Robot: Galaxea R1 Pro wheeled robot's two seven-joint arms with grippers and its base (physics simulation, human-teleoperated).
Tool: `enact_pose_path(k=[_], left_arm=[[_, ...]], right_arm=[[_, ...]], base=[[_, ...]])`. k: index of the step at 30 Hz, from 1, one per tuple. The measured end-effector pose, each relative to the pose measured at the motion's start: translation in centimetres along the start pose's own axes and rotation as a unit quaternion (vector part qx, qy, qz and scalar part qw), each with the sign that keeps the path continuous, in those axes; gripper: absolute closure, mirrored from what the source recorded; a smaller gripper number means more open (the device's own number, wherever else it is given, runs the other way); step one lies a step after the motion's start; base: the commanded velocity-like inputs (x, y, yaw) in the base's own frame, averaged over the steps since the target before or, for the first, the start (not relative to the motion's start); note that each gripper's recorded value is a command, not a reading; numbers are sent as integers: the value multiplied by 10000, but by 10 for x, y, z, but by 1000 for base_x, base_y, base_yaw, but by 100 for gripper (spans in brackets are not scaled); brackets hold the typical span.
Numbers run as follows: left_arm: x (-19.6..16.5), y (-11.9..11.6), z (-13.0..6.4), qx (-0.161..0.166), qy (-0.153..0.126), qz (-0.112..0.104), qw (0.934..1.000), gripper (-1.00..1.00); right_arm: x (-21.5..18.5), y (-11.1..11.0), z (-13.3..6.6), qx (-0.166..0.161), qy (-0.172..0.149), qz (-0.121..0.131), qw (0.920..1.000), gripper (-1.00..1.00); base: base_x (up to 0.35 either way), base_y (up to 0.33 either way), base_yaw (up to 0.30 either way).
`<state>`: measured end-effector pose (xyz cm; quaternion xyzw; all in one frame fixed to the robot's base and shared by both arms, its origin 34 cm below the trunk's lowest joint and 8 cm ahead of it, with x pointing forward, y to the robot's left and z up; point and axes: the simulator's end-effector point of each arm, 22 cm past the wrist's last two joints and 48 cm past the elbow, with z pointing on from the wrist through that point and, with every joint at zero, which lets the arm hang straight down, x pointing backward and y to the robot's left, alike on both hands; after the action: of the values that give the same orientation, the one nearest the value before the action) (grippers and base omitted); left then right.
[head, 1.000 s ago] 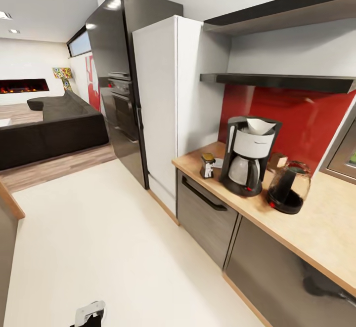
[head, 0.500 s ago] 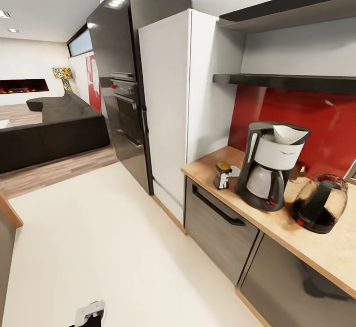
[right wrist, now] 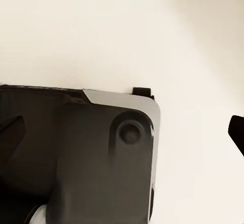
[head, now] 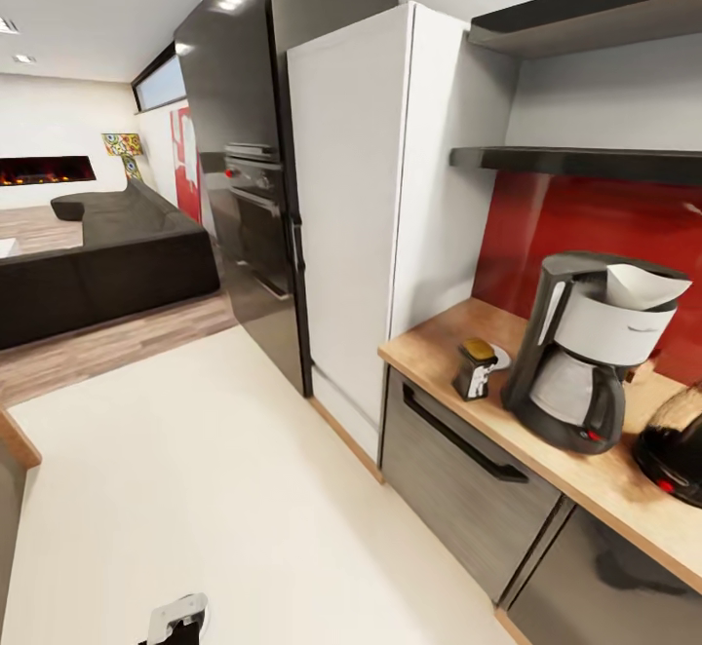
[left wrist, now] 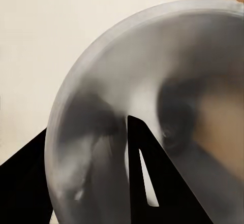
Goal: Set up a coffee station on the kitchen countertop: keep the coffee maker on the countertop, move the bottle of coffee from the kitchen shelf to the counter next to the coffee maker, place a paper coffee filter on top of the coffee maker, put the saucer next to the coffee maker with the coffee cup on the saucer, and place the electric kettle next to the coffee maker.
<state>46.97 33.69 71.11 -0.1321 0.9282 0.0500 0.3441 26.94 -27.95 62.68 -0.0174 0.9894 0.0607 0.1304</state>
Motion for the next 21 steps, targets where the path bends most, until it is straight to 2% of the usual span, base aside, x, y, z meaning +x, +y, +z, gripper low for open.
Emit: enact_pose_path(k=[6,21], left_arm=[[0,0,0,-1,5,0,10000,100],[1,0,0,-1,4,0,10000,100]], right_arm=[[0,-1,0,4,0,1,10000,-100],[0,-3,0,20,-2,9,10000,-100]], base=[[290,205,-75],[289,210,-249]])
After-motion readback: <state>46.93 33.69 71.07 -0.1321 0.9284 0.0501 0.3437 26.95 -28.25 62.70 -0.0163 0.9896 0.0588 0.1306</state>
